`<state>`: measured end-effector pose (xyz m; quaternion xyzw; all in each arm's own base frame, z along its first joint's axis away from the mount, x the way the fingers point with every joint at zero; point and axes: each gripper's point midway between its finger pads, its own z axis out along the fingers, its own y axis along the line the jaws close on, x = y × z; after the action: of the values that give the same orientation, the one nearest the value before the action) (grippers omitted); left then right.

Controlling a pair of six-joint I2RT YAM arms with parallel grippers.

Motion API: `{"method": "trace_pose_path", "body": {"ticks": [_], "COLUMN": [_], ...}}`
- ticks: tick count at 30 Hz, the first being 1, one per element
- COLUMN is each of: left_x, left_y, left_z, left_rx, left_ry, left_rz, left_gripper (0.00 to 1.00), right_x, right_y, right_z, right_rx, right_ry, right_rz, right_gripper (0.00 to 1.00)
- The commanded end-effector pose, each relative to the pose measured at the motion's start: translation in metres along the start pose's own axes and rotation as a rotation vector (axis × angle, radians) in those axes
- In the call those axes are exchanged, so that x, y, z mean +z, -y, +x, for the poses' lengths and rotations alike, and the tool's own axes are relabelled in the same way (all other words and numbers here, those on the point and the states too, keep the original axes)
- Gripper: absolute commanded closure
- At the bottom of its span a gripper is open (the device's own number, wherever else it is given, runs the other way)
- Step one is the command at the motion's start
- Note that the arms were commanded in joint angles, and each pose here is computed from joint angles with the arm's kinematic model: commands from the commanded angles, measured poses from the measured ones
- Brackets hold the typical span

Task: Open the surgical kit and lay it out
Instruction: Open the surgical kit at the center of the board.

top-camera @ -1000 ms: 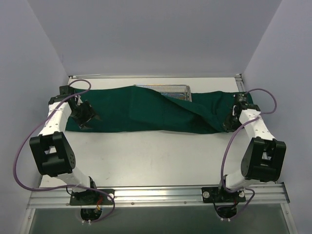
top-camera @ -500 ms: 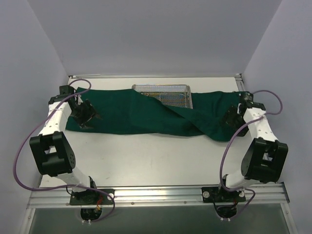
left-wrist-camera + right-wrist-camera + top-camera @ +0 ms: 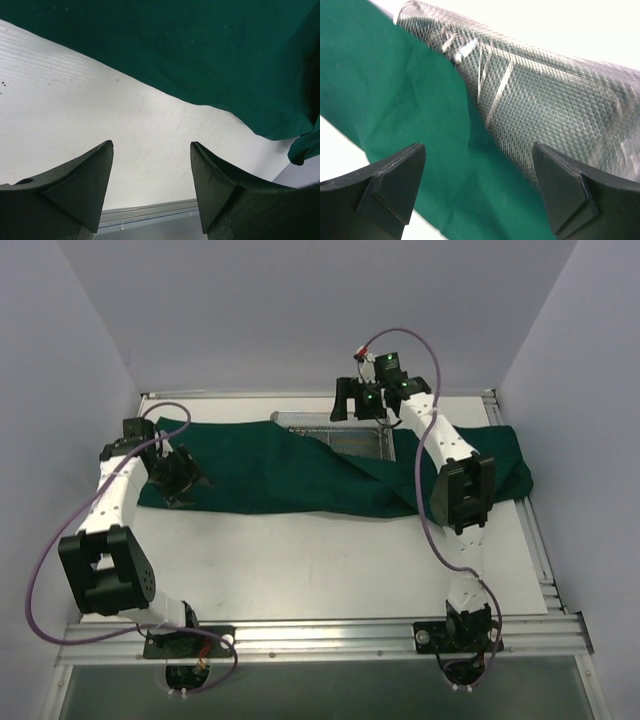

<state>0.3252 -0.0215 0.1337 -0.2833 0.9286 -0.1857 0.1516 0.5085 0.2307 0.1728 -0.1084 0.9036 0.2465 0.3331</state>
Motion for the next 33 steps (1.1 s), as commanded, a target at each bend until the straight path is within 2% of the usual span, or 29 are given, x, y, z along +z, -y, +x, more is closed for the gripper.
{"method": "trace_pose_path", "body": {"ticks": [1, 6, 8, 13, 20, 21, 22, 24, 25, 30, 33], "left_x": [-0.02, -0.038, -0.041, -0.042, -0.046, -0.047, -0.047, -0.048, -0.048, -0.052, -0.057], "left_y": [0.012, 0.011, 0.01, 0.007, 0.007, 0.008, 0.008, 0.007, 0.007, 0.001, 0.002], "left_z": [0.006, 0.009, 0.011, 0.017, 0.018, 0.018, 0.018, 0.016, 0.016, 0.008, 0.0], "left_rx": [0.052, 0.084, 0.09, 0.088, 0.09, 0.091, 0.088, 0.086, 0.083, 0.059, 0.055], "left_ry": [0.043, 0.074, 0.079, 0.079, 0.095, 0.096, 0.1, 0.109, 0.111, 0.148, 0.179], "left_rz": [0.062, 0.047, 0.04, 0.037, 0.043, 0.043, 0.042, 0.036, 0.031, -0.017, -0.03], "left_gripper": [0.28, 0.28, 0.28, 0.28, 0.28, 0.29, 0.28, 0.29, 0.29, 0.29, 0.3], "right_x": [0.033, 0.064, 0.077, 0.097, 0.107, 0.107, 0.109, 0.109, 0.109, 0.086, 0.049], "right_y": [-0.017, -0.027, -0.029, -0.044, -0.04, -0.037, -0.035, -0.038, -0.038, -0.084, -0.123], "right_z": [0.008, 0.036, 0.049, 0.067, 0.073, 0.075, 0.076, 0.078, 0.077, 0.068, 0.056], "right_rx": [-0.086, -0.084, -0.085, -0.087, -0.078, -0.078, -0.076, -0.082, -0.091, -0.176, -0.224], "right_ry": [-0.075, -0.14, -0.169, -0.206, -0.211, -0.215, -0.218, -0.222, -0.219, -0.185, -0.136], "right_rz": [-0.098, -0.133, -0.137, -0.147, -0.115, -0.098, -0.089, -0.079, -0.06, -0.076, -0.128], "right_gripper": [0.11, 0.14, 0.19, 0.37, 0.55, 0.59, 0.7, 0.84, 1.0, 1.0, 1.0]}}
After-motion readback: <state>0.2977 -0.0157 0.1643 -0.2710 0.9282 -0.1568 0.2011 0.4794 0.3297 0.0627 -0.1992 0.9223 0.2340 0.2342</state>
